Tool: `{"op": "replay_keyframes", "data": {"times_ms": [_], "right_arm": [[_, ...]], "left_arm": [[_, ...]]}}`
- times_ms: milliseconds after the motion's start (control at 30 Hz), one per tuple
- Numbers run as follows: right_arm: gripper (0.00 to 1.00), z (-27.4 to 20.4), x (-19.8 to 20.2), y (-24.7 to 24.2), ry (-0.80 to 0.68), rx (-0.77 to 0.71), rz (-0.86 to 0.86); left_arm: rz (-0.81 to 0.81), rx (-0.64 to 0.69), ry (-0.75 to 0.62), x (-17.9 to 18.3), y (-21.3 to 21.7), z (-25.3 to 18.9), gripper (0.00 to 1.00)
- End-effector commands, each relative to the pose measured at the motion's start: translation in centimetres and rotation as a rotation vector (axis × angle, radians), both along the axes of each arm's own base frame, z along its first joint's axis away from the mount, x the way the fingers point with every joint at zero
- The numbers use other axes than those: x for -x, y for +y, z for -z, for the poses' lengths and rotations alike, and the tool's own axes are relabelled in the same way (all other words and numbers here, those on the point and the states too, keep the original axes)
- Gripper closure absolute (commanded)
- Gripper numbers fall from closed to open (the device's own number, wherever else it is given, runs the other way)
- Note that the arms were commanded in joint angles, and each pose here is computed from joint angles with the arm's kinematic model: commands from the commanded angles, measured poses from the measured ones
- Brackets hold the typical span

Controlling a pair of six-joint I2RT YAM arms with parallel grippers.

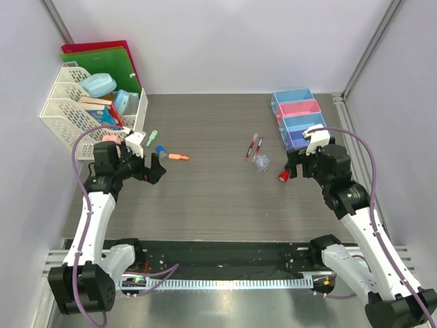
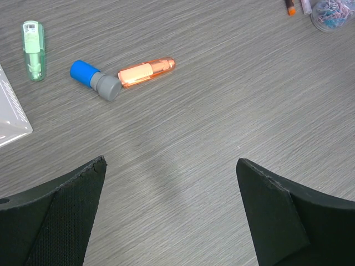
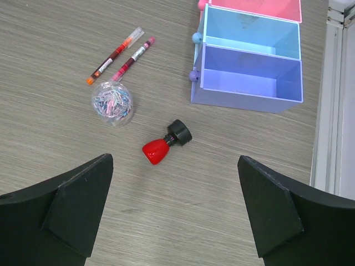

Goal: Sort the stationery into containers
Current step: Move the storage box to the center of the board.

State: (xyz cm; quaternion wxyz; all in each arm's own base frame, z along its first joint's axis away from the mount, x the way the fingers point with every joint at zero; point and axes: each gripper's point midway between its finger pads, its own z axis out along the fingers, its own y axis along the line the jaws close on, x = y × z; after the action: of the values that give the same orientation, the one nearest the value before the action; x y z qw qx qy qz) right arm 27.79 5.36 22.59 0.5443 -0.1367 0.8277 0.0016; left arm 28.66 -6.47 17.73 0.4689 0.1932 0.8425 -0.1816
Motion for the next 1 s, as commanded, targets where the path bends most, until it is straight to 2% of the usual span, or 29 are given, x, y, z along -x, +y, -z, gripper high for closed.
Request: {"op": "replay_keyframes", "data": {"times_ms": [0,500,633,767,967], "right_arm": [[0.01,-1.4,-0.7,-0.1,-0.053,-0.022,0.03],[0.0,-1.7,-1.3,-0.7,-0.067,-0.007,0.073],[0.02,-2.2,-3.9,-1.7,-0.047,-0.027,0.203],[0.06,-6.6,-7.5,-2.7,-0.116,-0.049,0.335],[0.11,-8.8,-12.9,-3.1,-0.185,-0.214,0.485]], "left_arm": [[0.015,0.023,-0.029,-0.4,-0.3,-0.7,0.0],[0.019,0.018,-0.027,-0.3,-0.3,-0.5,0.0],[0.023,0.004,-0.021,-0.4,-0.1,-0.8,0.0],[0.036,-0.001,-0.024,-0.3,-0.2,-0.9,0.0],[0.073,-0.031,-0.036,0.0,-0.2,-0.8,0.0]]}}
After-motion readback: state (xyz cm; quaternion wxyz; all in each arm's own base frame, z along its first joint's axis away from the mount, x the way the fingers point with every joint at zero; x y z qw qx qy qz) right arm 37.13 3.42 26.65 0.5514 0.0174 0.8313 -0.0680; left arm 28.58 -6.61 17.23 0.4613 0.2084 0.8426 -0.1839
